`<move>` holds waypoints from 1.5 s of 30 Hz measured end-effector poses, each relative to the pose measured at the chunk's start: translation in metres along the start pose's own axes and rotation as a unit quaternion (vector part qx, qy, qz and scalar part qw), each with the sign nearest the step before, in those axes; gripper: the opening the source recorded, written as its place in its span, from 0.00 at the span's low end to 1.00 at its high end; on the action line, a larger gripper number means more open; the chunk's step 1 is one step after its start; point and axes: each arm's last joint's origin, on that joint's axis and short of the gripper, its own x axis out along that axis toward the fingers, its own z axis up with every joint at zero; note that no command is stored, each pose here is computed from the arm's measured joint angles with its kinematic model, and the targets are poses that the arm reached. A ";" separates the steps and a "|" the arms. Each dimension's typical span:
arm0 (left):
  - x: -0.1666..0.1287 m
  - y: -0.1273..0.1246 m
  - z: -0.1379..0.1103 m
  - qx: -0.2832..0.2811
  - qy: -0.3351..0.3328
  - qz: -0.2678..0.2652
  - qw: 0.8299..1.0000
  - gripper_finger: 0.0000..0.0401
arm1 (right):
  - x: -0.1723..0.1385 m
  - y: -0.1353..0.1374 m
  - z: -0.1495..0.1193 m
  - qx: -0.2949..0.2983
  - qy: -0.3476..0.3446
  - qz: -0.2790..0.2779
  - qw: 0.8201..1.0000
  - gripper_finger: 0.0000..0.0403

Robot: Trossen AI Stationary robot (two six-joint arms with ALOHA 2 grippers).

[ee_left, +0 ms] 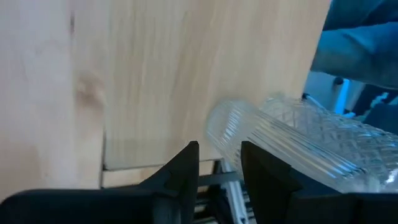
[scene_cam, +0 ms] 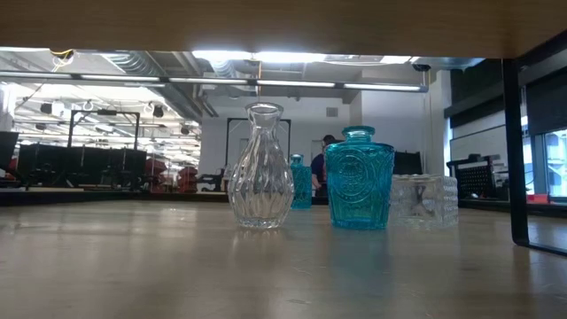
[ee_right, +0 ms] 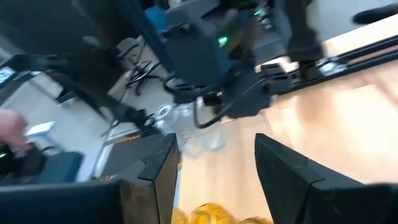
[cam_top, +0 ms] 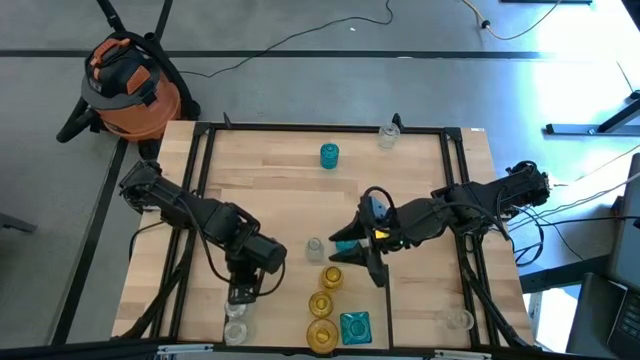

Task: Sort vases onto shelf
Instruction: Adjust the transparent vases on the shelf, then put the transparent vase on the shelf aligned with the other transparent vase

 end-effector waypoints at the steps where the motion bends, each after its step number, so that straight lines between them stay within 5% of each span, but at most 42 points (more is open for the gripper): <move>1: -0.001 0.001 0.000 0.005 -0.004 0.003 1.000 0.28 | 0.000 -0.001 0.000 -0.002 -0.005 -0.015 1.000 0.44; 4: -0.010 0.006 0.001 0.013 -0.032 0.017 0.999 0.28 | -0.001 -0.007 -0.003 -0.022 -0.013 -0.084 0.996 0.44; 8: -0.040 0.012 0.000 0.030 -0.151 0.027 0.988 0.28 | -0.005 -0.023 -0.015 -0.040 0.012 -0.217 0.975 0.44; 16: -0.126 0.022 -0.055 0.038 -0.418 0.030 0.907 0.28 | -0.053 -0.032 -0.049 -0.007 0.091 -0.375 0.922 0.44; 22: -0.162 0.037 -0.094 0.050 -0.500 0.031 0.864 0.28 | -0.087 -0.011 -0.071 0.066 0.215 -0.307 0.925 0.44; 28: -0.173 0.050 -0.100 0.060 -0.522 0.062 0.849 0.28 | -0.100 0.017 -0.106 0.170 0.350 -0.254 0.885 0.44; 37: -0.174 0.058 -0.089 0.095 -0.498 0.052 0.860 0.28 | -0.135 0.022 -0.187 0.315 0.390 -0.386 0.775 0.41; 45: -0.178 0.069 -0.082 0.114 -0.489 0.054 0.863 0.28 | -0.146 0.036 -0.239 0.365 0.449 -0.317 0.751 0.34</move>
